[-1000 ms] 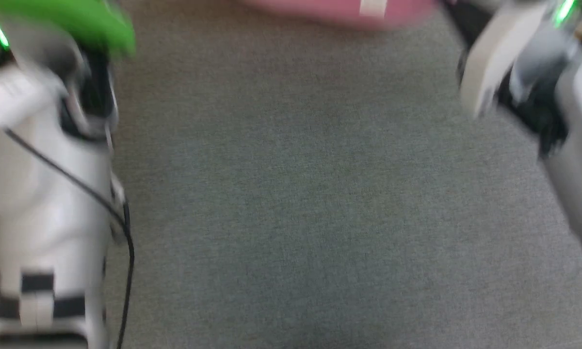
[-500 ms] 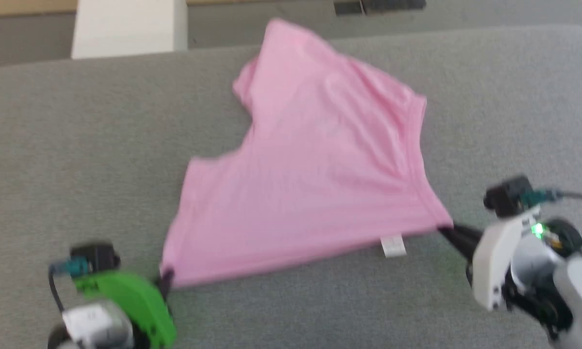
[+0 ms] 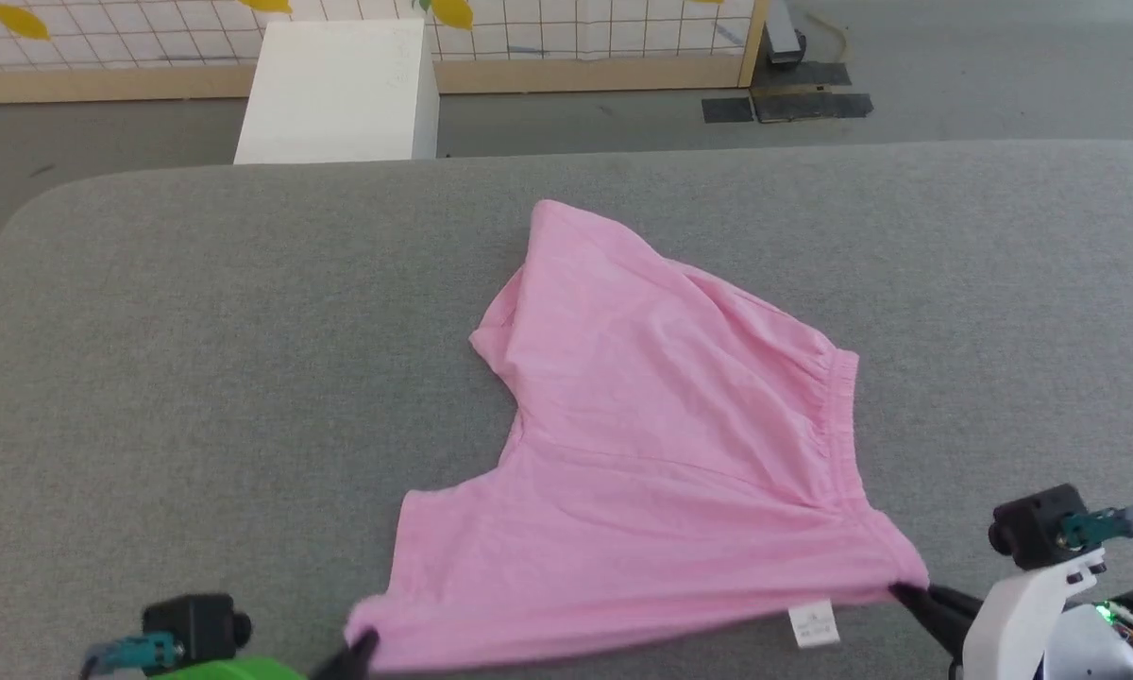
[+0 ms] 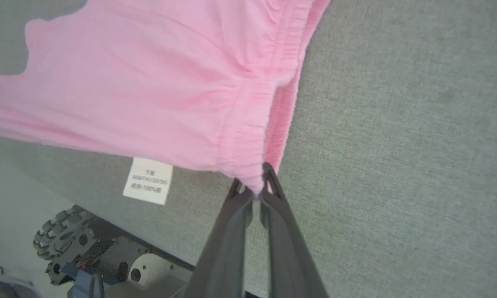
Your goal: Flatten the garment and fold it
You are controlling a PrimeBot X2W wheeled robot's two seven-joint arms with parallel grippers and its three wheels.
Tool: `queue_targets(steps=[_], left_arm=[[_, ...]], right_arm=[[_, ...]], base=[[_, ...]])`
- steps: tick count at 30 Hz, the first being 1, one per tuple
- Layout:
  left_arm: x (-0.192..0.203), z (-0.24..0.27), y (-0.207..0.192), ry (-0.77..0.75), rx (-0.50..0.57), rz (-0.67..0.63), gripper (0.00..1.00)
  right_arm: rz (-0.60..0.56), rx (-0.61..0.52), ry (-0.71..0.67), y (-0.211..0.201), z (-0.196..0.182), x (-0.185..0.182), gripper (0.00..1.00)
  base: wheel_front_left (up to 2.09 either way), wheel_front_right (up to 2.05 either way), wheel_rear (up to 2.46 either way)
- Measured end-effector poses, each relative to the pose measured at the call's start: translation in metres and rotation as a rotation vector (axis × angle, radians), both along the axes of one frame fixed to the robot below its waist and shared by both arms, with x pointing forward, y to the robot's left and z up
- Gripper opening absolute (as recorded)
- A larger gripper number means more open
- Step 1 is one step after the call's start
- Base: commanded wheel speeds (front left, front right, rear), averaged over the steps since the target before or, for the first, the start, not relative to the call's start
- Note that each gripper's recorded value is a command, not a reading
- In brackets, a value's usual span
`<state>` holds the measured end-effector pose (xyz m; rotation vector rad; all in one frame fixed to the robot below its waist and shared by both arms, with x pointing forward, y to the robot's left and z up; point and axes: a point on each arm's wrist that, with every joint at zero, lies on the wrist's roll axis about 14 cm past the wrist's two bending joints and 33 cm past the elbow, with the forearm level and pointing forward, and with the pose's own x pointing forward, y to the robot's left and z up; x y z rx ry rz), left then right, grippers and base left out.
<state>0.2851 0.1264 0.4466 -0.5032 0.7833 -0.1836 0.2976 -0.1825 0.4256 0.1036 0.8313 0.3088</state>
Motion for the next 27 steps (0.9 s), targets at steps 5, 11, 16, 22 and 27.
queue_targets(steps=[5,11,16,22,27], left_arm=[[0.079,0.035,-0.003,-0.304,0.031,0.051,0.0],[0.156,0.061,-0.034,-0.472,0.024,-0.003,0.0],[0.217,0.07,-0.044,-0.529,0.104,-0.071,0.0],[0.276,0.049,-0.056,-0.47,0.144,-0.115,0.0],[0.305,0.007,-0.066,-0.359,0.19,-0.166,0.0]], right_arm=[[-0.042,0.028,-0.169,0.01,0.022,0.031,0.0],[-0.049,0.047,-0.299,0.015,0.038,0.076,0.0],[-0.093,0.056,-0.356,0.009,0.039,0.108,0.0],[-0.177,0.047,-0.369,-0.007,0.027,0.141,0.0],[-0.234,0.019,-0.334,-0.022,0.007,0.158,0.0]], base=[[0.0,0.0,0.0],[0.0,0.0,0.0],[0.0,0.0,0.0],[0.0,0.0,0.0],[0.0,0.0,0.0]])
